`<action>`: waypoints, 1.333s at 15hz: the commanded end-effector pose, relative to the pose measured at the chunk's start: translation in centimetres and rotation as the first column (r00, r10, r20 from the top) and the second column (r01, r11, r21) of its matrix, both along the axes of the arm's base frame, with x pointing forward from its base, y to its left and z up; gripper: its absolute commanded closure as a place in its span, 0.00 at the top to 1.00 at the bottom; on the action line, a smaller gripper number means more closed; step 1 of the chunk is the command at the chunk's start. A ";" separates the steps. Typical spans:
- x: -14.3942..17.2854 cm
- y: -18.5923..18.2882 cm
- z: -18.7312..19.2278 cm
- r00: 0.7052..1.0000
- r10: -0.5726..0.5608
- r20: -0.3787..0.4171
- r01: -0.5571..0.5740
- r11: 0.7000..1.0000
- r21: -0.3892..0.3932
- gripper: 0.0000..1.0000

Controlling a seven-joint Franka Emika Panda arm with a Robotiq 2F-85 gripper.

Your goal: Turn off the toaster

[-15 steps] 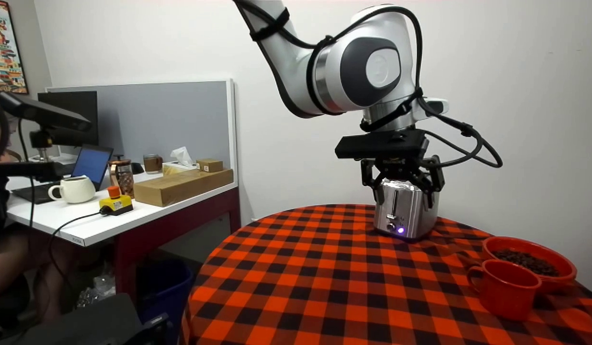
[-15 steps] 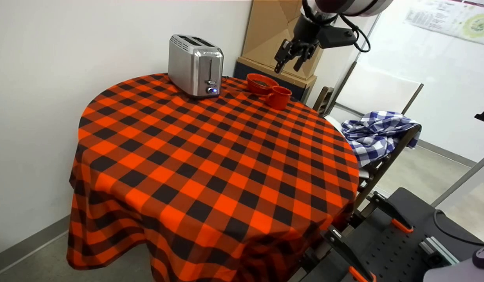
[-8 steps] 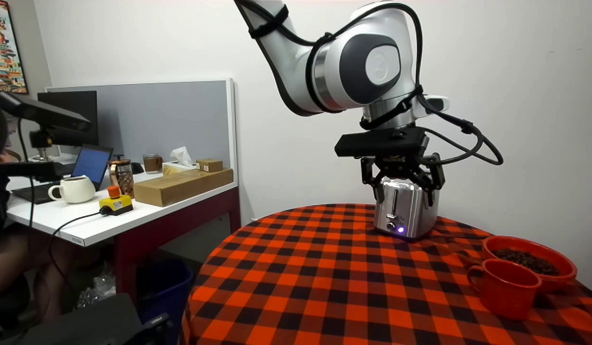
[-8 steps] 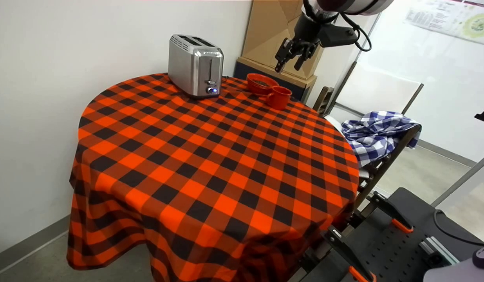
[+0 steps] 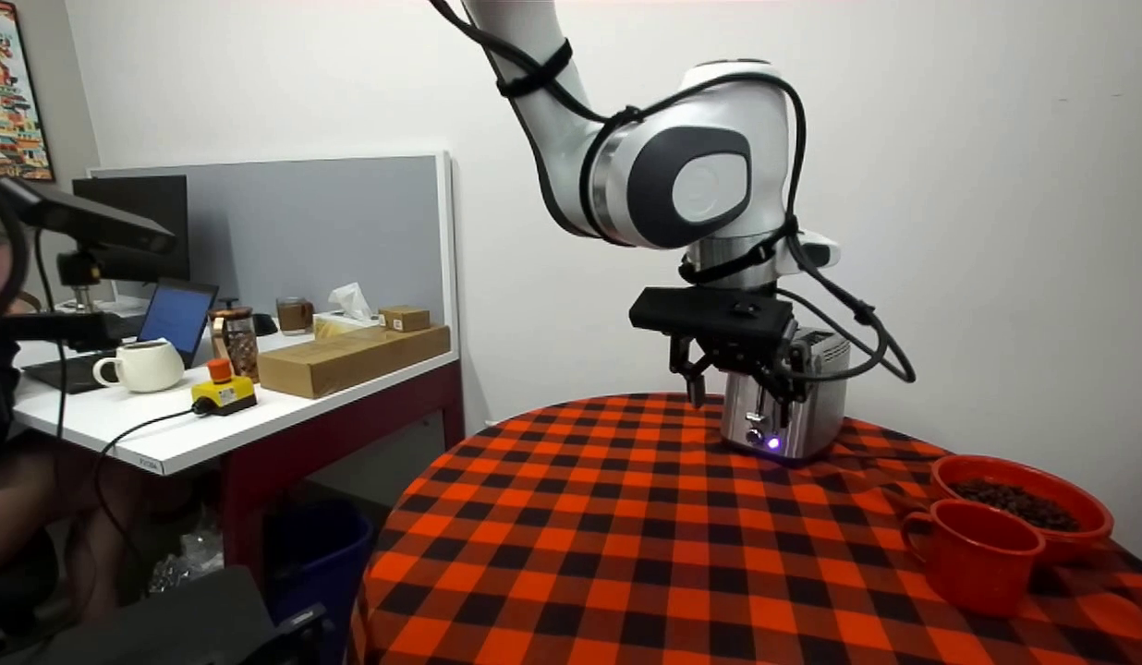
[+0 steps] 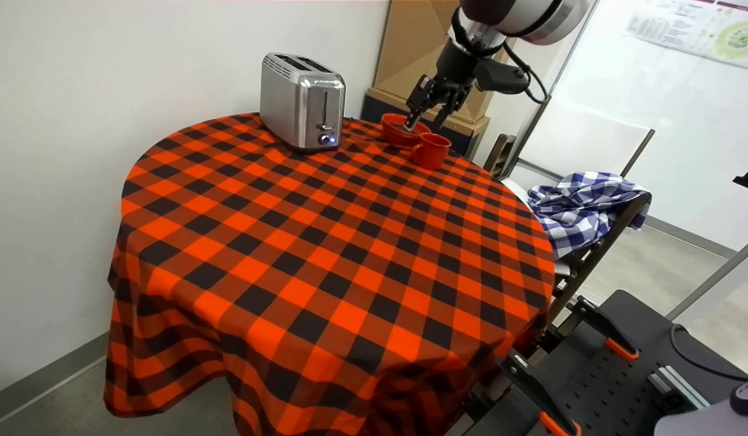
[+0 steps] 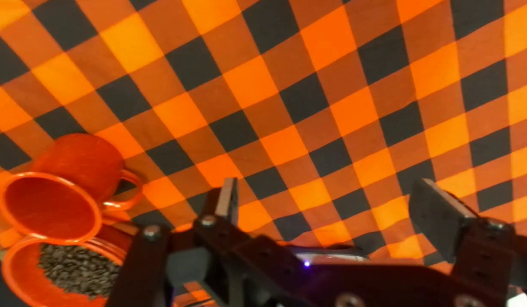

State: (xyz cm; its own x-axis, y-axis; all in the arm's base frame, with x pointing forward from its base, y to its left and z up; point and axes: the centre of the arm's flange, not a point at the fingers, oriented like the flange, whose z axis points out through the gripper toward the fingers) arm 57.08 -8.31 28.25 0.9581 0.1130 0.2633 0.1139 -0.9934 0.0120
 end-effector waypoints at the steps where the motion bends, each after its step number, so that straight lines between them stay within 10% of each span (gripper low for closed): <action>1: 3.4 -0.5 -2.9 0.996 0.084 -0.014 -0.083 0.992 0.096 1.00; 20: 15.0 -1.5 -9.3 0.966 0.248 0.070 -0.229 0.951 -0.207 1.00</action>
State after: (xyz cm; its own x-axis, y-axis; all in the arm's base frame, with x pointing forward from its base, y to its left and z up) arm 69.51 -9.45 20.16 0.8775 0.3948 0.2723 0.3530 -0.9160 0.1906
